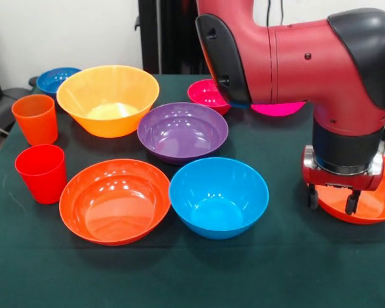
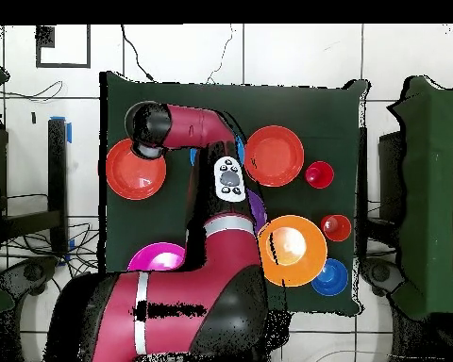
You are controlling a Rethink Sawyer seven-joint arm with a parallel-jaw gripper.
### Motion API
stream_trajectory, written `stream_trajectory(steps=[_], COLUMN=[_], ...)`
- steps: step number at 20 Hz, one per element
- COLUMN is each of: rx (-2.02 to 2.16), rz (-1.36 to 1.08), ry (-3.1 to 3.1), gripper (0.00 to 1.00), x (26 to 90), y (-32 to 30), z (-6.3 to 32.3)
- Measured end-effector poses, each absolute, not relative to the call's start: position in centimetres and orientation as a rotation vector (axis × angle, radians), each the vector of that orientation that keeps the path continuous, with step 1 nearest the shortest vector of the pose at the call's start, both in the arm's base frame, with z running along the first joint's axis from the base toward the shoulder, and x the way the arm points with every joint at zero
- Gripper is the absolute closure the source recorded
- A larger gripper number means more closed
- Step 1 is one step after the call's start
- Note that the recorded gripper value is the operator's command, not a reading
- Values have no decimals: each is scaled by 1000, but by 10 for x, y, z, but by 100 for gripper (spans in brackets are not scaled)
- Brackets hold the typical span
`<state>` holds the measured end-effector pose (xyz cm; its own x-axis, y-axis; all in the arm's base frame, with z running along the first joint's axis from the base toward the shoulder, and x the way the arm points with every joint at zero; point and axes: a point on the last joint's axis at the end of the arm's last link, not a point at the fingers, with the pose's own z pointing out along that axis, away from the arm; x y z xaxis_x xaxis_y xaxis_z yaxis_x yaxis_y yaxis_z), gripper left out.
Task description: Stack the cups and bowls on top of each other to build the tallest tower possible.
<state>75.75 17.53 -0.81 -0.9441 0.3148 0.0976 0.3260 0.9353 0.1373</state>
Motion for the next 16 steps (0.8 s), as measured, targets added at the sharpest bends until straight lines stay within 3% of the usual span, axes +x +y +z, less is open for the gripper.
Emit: stream_trajectory(steps=[16], rx=[-518], rz=[-251], ry=[-3070], gripper=[0], x=[769], y=[178], z=[-33])
